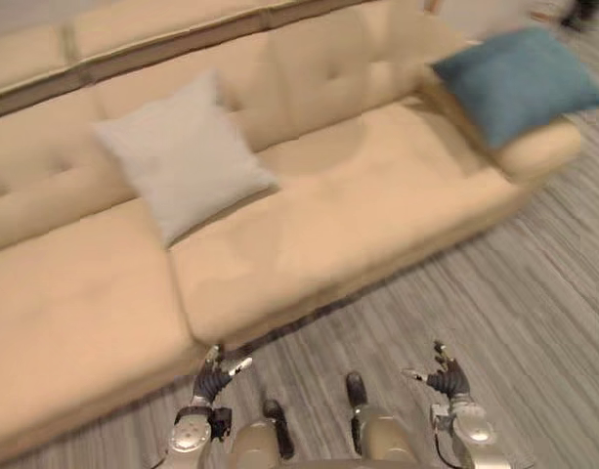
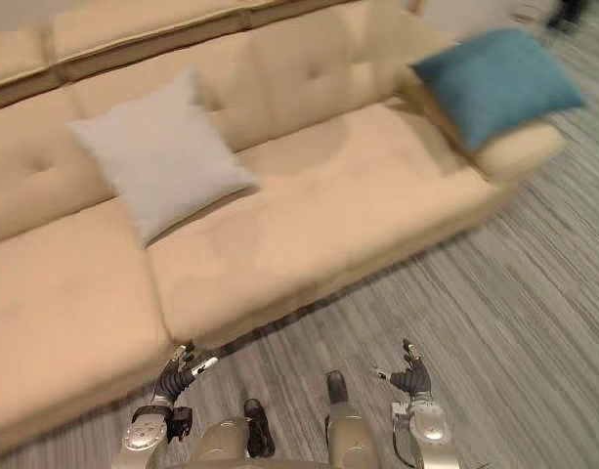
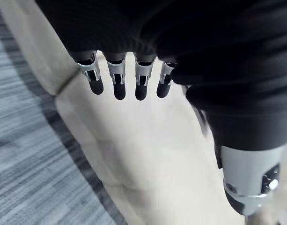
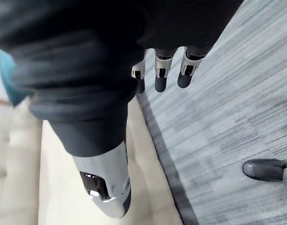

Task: Pick up cushions and gather them together orderly.

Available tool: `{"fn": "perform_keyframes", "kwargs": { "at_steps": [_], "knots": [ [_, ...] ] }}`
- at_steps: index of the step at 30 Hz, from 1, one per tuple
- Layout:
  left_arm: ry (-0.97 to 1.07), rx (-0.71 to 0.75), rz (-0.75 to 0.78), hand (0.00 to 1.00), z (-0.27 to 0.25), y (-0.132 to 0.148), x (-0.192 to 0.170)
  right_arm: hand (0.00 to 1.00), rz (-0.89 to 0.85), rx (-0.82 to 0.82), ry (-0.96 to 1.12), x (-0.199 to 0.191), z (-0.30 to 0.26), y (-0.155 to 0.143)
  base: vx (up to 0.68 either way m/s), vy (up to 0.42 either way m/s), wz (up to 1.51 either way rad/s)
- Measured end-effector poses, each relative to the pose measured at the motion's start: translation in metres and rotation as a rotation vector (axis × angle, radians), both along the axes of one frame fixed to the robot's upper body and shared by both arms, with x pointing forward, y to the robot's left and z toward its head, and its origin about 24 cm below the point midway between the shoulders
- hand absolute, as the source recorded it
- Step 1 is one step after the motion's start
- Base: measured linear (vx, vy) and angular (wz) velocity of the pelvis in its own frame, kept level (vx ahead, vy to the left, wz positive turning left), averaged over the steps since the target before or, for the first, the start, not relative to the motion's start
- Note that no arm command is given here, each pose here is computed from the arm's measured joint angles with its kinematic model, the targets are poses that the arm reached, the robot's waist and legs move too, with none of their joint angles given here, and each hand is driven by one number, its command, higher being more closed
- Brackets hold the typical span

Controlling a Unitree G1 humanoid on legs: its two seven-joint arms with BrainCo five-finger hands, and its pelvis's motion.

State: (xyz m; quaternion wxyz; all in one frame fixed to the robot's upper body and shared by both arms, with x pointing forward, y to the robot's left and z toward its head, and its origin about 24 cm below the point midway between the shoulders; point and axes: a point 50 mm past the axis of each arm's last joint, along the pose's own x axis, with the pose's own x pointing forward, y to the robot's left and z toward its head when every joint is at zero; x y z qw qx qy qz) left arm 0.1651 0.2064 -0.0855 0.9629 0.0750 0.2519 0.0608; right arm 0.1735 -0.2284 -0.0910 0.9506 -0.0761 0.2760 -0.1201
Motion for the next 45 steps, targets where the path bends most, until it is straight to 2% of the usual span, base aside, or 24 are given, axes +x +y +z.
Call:
{"fn": "perform_keyframes", "kwargs": {
  "at_steps": [6,9,14,20,29,31,34,38,39,45],
  "knots": [
    [-0.002,0.011,-0.021,0.00,0.002,0.001,0.010,0.00,-0.014,-0.004,0.042,-0.001,-0.007,-0.003,0.22,-0.099,-2.05],
    [-0.032,-0.006,-0.044,0.00,0.007,-0.008,0.024,0.00,-0.015,-0.016,0.052,-0.004,-0.007,-0.007,0.38,-0.147,-1.96],
    [-0.024,-0.064,-0.095,0.00,0.002,-0.036,0.021,0.00,-0.006,-0.037,0.039,0.003,-0.004,-0.005,0.35,0.090,-1.64],
    [-0.003,-0.071,-0.058,0.00,-0.002,-0.037,0.010,0.00,-0.015,-0.048,0.053,0.006,-0.007,-0.005,0.37,0.264,-0.92],
    [0.018,-0.056,-0.068,0.00,-0.005,-0.036,0.005,0.00,0.008,-0.006,0.088,0.008,-0.016,0.017,0.53,0.257,-0.11],
    [0.001,-0.050,-0.062,0.00,-0.002,-0.032,0.010,0.00,0.023,-0.014,0.057,0.020,-0.010,0.018,0.51,0.064,0.18],
    [-0.038,-0.063,-0.069,0.00,0.005,-0.037,0.024,0.00,0.021,-0.056,0.057,0.021,-0.007,0.004,0.55,-0.007,0.48],
    [-0.015,-0.060,-0.019,0.00,0.000,-0.031,0.018,0.00,-0.002,-0.068,0.130,-0.001,-0.017,-0.004,0.61,-0.159,0.84],
    [-0.012,-0.084,-0.005,0.00,-0.002,-0.037,0.018,0.00,-0.008,-0.076,0.137,-0.003,-0.017,-0.007,0.60,-0.216,0.75],
    [0.023,-0.133,0.042,0.00,-0.010,-0.042,0.009,0.00,-0.026,-0.040,0.070,0.007,-0.010,-0.001,0.54,-0.177,0.44]
  ]
}}
